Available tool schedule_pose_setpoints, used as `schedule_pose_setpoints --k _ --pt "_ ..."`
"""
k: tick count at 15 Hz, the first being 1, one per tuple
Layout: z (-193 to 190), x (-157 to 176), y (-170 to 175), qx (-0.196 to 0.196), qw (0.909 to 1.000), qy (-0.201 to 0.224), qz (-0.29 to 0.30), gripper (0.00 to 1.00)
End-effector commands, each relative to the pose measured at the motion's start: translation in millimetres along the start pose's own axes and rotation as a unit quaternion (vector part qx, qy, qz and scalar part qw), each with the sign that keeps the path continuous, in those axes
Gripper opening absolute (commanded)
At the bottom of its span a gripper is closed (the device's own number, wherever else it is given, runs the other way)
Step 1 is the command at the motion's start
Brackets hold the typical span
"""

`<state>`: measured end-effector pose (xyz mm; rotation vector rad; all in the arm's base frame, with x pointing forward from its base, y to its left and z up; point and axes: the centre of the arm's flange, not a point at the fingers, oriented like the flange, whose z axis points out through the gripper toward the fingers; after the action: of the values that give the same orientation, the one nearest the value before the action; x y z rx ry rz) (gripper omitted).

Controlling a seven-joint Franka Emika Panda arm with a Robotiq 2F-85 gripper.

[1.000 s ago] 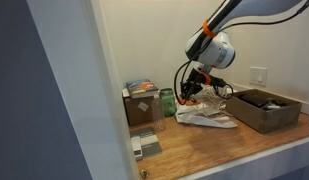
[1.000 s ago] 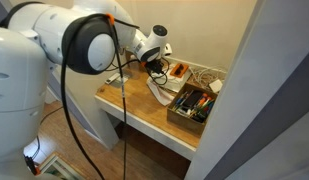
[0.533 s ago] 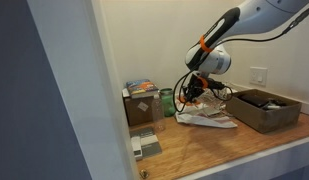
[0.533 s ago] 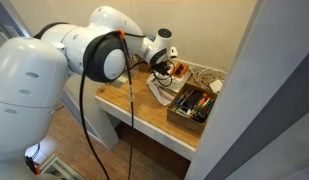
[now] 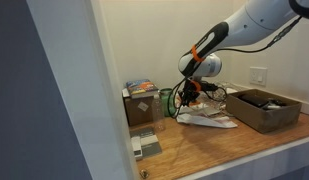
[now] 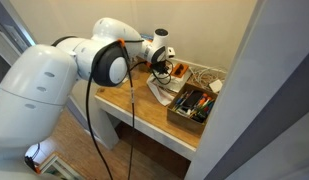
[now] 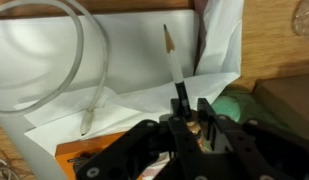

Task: Pick up the white pencil and put it on the white cloth on the table

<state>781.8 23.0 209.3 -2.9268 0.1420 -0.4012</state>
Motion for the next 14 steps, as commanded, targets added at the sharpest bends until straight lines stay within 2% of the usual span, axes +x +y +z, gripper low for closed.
schedule_pose_setpoints --k 1,7,8,9,11,14 --pt "18.5 22.8 1.6 -0.015 0.9999 -0.005 0.003 0.05" --pt "32.5 24.4 10.6 -0.022 0.9997 -0.008 0.007 0.05" --pt "33.3 23.6 9.9 -0.022 0.9996 -0.016 0.006 0.22" --pt "32.1 22.4 8.8 -0.017 0.9996 -0.023 0.005 0.47" --pt "20.8 21.2 7.2 -0.01 0.9994 -0.034 -0.003 0.51" --pt "-18.7 24.2 8.7 -0.003 0.9995 -0.029 -0.014 0.73"
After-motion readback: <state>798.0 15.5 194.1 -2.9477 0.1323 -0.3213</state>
